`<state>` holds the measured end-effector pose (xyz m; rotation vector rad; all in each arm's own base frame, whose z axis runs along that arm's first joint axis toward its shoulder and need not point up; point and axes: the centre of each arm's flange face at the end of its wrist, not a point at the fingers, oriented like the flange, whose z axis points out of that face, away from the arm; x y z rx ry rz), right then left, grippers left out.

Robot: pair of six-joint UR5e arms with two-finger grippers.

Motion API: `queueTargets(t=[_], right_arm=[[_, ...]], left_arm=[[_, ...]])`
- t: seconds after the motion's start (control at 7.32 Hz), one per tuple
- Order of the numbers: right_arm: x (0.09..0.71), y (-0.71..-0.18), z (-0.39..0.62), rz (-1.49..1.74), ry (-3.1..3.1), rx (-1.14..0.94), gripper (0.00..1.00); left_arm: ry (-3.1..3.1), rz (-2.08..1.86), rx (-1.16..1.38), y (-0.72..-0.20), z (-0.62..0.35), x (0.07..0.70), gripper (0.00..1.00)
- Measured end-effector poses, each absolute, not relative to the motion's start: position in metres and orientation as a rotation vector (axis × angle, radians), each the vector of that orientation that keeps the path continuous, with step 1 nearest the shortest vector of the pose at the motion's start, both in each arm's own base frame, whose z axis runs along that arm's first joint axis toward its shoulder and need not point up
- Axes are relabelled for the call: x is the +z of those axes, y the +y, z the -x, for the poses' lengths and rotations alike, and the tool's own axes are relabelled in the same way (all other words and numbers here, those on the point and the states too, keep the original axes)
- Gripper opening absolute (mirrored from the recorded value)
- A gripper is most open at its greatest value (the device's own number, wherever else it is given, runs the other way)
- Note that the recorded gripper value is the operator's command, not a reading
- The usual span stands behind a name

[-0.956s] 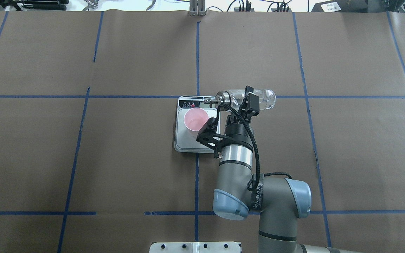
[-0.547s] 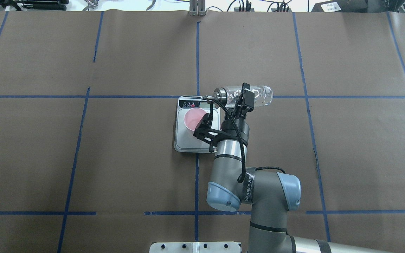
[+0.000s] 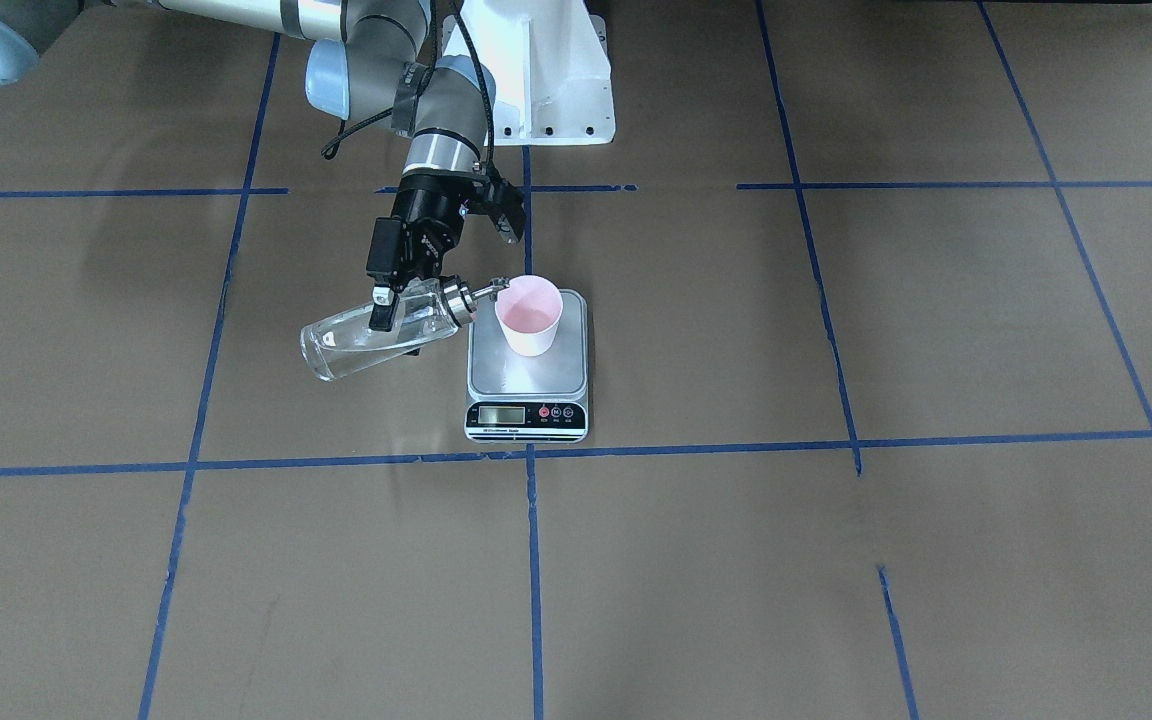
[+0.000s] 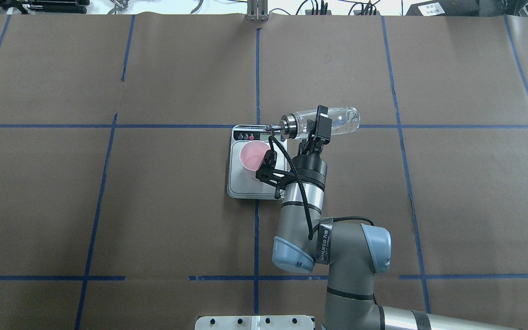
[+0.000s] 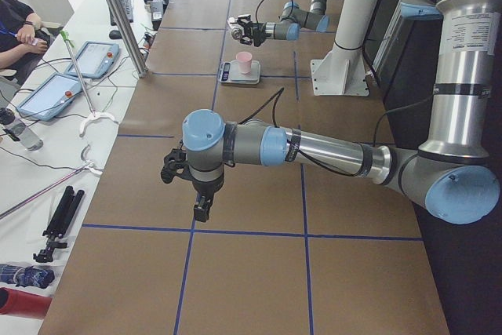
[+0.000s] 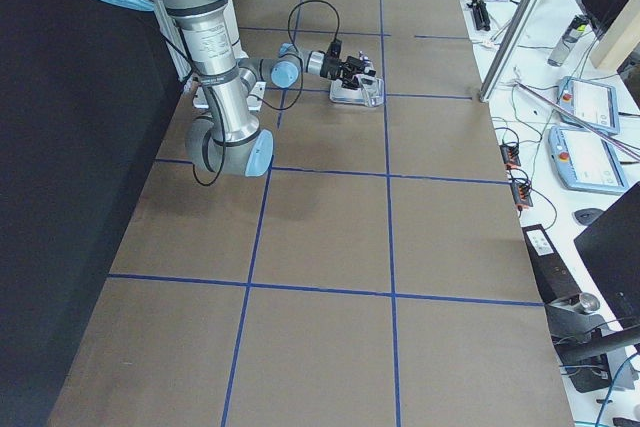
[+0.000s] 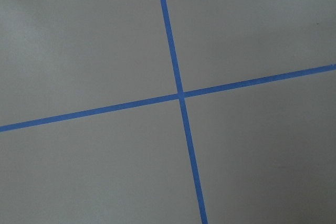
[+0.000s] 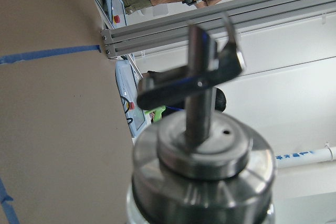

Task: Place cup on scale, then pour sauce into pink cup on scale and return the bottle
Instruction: 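Tilt the bottle spout down over the pink cup with the right gripper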

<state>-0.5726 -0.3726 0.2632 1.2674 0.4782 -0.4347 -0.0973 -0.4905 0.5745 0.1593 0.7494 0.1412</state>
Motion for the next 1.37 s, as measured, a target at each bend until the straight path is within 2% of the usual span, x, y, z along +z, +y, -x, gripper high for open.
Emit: queueTargets(t=[1.37], right_arm=[[0.283, -0.367, 0.581, -1.310, 0.708, -0.513, 0.00]], left_arm=[[0.751, -0.146, 0.136, -0.490, 0.097, 0.576, 1.00]])
